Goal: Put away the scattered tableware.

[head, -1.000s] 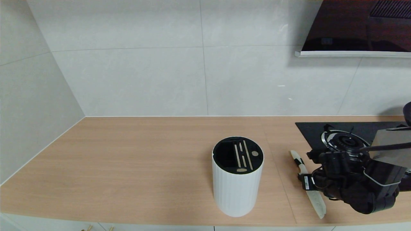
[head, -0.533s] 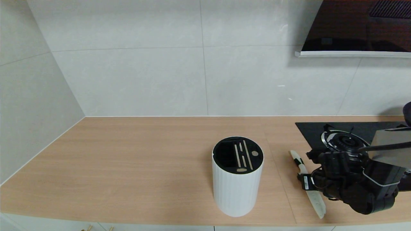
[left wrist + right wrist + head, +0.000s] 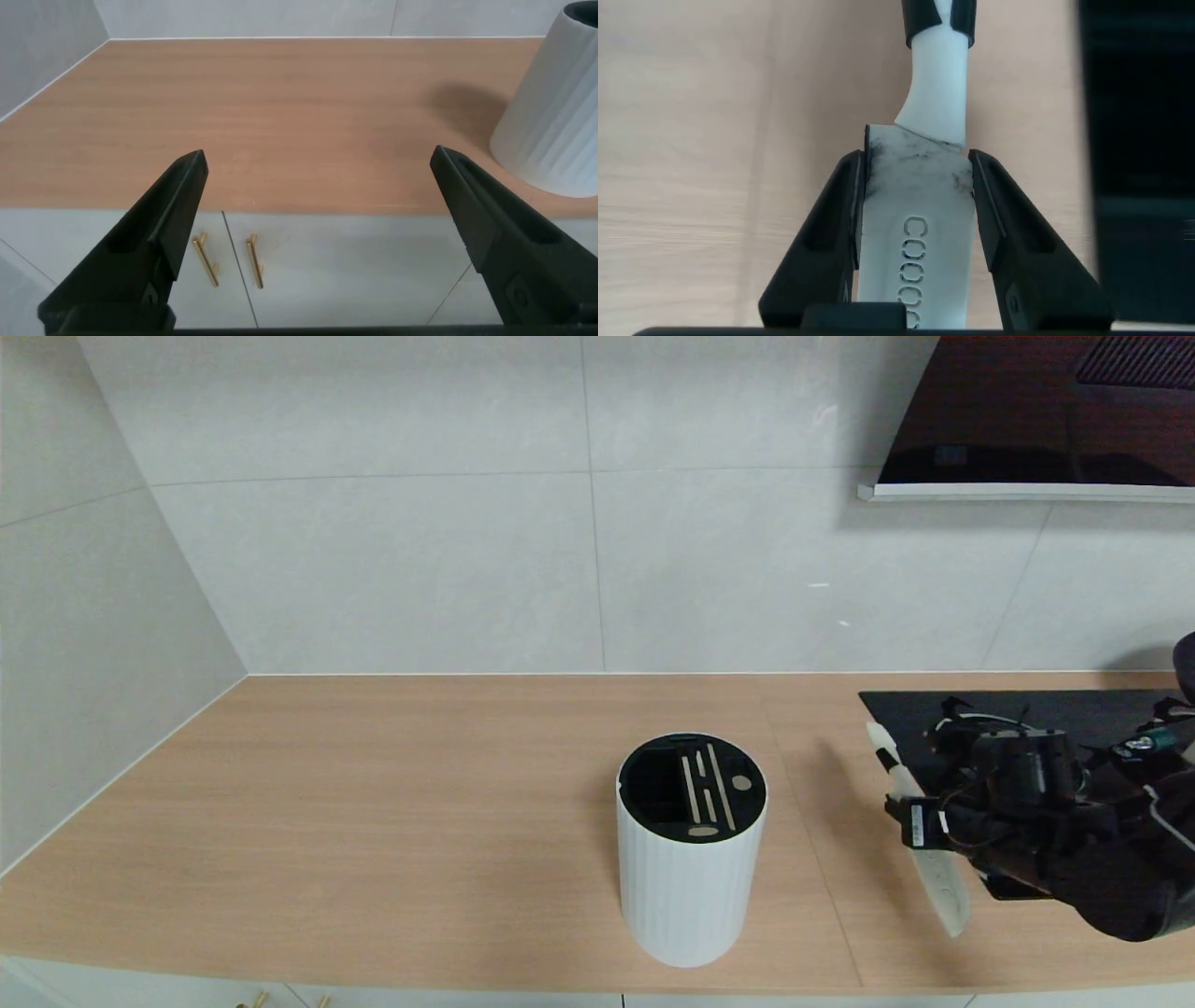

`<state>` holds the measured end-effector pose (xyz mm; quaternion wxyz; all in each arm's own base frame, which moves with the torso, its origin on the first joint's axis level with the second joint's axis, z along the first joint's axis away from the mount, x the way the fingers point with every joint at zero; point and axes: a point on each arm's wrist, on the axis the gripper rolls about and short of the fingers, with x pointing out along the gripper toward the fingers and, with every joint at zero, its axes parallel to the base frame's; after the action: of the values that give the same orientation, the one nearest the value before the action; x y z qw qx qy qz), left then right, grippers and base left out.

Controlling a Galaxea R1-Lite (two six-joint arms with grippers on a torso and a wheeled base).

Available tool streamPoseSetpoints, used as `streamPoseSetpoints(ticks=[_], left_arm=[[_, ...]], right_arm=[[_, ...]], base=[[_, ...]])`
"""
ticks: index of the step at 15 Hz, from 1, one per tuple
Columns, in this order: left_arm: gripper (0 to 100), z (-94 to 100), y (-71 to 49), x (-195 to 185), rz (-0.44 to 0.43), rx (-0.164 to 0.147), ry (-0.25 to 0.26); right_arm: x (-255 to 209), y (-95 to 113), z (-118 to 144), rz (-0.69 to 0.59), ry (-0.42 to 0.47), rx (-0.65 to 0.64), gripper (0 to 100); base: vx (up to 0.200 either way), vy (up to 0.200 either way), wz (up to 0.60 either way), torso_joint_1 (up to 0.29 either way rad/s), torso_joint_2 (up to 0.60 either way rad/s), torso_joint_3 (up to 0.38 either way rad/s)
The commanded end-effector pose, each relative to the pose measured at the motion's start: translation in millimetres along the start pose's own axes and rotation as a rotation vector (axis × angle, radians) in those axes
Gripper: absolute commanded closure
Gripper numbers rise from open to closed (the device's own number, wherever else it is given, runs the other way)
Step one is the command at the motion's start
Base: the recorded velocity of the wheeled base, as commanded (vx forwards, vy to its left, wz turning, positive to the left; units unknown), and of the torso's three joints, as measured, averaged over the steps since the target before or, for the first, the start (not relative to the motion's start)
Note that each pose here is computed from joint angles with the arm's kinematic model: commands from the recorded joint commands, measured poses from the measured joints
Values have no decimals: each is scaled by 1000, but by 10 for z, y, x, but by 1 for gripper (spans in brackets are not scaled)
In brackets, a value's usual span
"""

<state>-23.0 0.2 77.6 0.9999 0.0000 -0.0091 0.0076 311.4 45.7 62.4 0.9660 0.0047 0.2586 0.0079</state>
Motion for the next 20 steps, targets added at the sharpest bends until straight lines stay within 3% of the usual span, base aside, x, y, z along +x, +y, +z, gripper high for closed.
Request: streamPoseSetpoints(ticks=[1,2,5,6,8,9,11,12,13,14,15,16,17,18,19,20], left_arm=[[0,164,-1,-50,-11,0,-54],[0,305,-5,-84,-50,0,-51],[0,1037,-59,104,-319,10,76],[0,1332,-85,296,-396,2,109],[0,1740,-128,745,-499,-29,176],[0,1848,-171,1000,-558,-39,223],[0,1939,-366,1445,-680,-57,296],[0,1927,-488,1616,-730,-93,311],[0,1925,-500,1626,-737,-97,313],[0,1826,-765,1799,-822,-187,353],[0,1807,-794,1820,-826,-199,359],[0,1731,-941,1895,-865,-265,366],[0,1730,-1010,1939,-883,-306,364],[0,1729,-1026,1950,-887,-313,364],[0,1719,-1232,2050,-942,-412,373],[0,1672,-1363,2117,-969,-455,383]], right_arm=[[-625,46,481,44,-176,9,100],[-764,86,591,66,-214,7,100],[-978,250,1027,127,-318,2,100],[-1033,337,1143,156,-339,-4,100],[-1111,515,1264,222,-373,-10,100],[-1186,651,1275,277,-385,11,100],[-1402,882,1230,386,-387,22,100],[-1526,978,1206,438,-396,12,100],[-1533,983,1202,440,-396,11,100],[-1697,1071,1182,502,-414,6,100],[-1721,1082,1182,511,-416,8,100],[-1886,1174,1191,588,-429,46,100],[-1997,1237,1190,650,-428,70,100],[-2010,1247,1185,660,-425,72,100],[-2097,1371,1110,753,-387,71,100],[-2080,1404,1081,762,-371,67,100]], base=[[0,0,0,0,0,0],[0,0,0,0,0,0],[0,0,0,0,0,0],[0,0,0,0,0,0],[0,0,0,0,0,0],[0,0,0,0,0,0],[0,0,0,0,0,0],[0,0,0,0,0,0],[0,0,0,0,0,0],[0,0,0,0,0,0],[0,0,0,0,0,0],[0,0,0,0,0,0],[0,0,0,0,0,0],[0,0,0,0,0,0],[0,0,0,0,0,0],[0,0,0,0,0,0]])
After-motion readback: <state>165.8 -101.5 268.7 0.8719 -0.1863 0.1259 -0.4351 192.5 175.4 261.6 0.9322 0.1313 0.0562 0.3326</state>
